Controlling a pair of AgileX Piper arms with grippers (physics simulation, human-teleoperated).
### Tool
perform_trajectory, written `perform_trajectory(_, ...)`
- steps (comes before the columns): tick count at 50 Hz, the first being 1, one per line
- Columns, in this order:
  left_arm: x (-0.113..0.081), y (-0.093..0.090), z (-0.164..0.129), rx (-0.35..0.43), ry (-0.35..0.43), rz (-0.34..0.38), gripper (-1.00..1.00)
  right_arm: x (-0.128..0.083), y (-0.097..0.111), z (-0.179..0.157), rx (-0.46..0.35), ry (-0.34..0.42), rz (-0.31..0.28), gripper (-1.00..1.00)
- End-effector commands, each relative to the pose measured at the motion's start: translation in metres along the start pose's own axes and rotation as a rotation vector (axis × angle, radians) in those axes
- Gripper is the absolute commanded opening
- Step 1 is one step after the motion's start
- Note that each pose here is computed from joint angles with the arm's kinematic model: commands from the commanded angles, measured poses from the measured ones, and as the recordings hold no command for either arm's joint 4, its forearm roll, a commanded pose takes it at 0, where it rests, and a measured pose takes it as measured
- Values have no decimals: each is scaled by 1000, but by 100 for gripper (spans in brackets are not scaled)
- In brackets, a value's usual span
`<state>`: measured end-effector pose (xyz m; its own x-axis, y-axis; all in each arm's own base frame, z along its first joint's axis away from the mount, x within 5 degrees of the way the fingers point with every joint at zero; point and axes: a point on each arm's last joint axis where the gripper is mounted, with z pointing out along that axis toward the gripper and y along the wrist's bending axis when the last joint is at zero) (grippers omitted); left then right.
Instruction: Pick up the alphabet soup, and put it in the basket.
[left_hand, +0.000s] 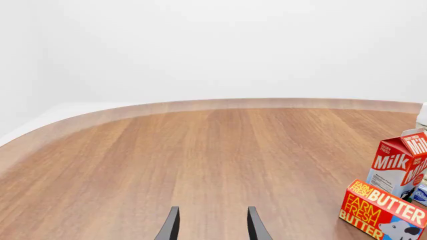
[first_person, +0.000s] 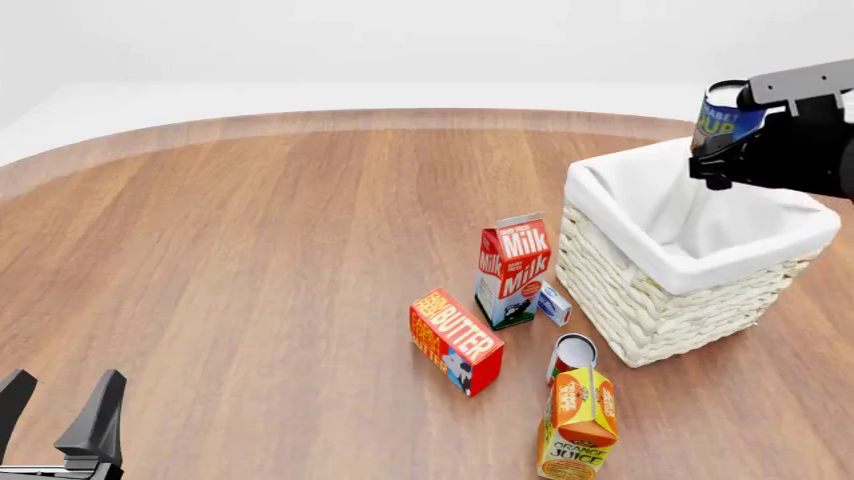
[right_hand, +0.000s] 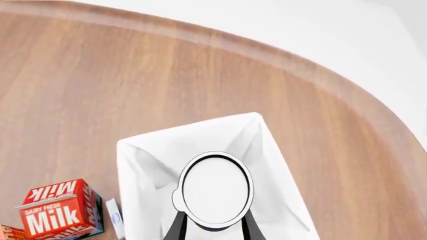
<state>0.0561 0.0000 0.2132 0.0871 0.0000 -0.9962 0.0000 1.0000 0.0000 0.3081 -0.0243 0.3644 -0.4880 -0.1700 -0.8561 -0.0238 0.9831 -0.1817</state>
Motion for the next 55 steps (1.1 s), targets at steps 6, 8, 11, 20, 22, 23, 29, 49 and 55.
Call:
perform_trajectory(6,0,0,0,0,0,0,100,-3,-3,14,-3,55,9,-100)
perform_trajectory(8,0,0,0,0,0,0,100,-3,-4,15,-4,61,10,-100)
perform_trajectory(11,0,0,0,0,0,0,100,-2,-5,18,-2,71,12,-100)
perform_trajectory(20,0,0,0,0,0,0,100,-4,-4,27,-14,105,-9,-100)
perform_trajectory(22,0,0,0,0,0,0,100,-4,-5,28,-14,113,-13,-100)
perform_trajectory(23,0,0,0,0,0,0,100,-4,-6,29,-15,120,-20,-100)
perform_trajectory(29,0,0,0,0,0,0,100,-5,-6,34,-21,141,-33,-100)
perform_trajectory(49,0,0,0,0,0,0,100,6,-7,57,-30,205,-53,-100)
perform_trajectory(55,0,0,0,0,0,0,100,17,-10,65,-26,230,-55,-100)
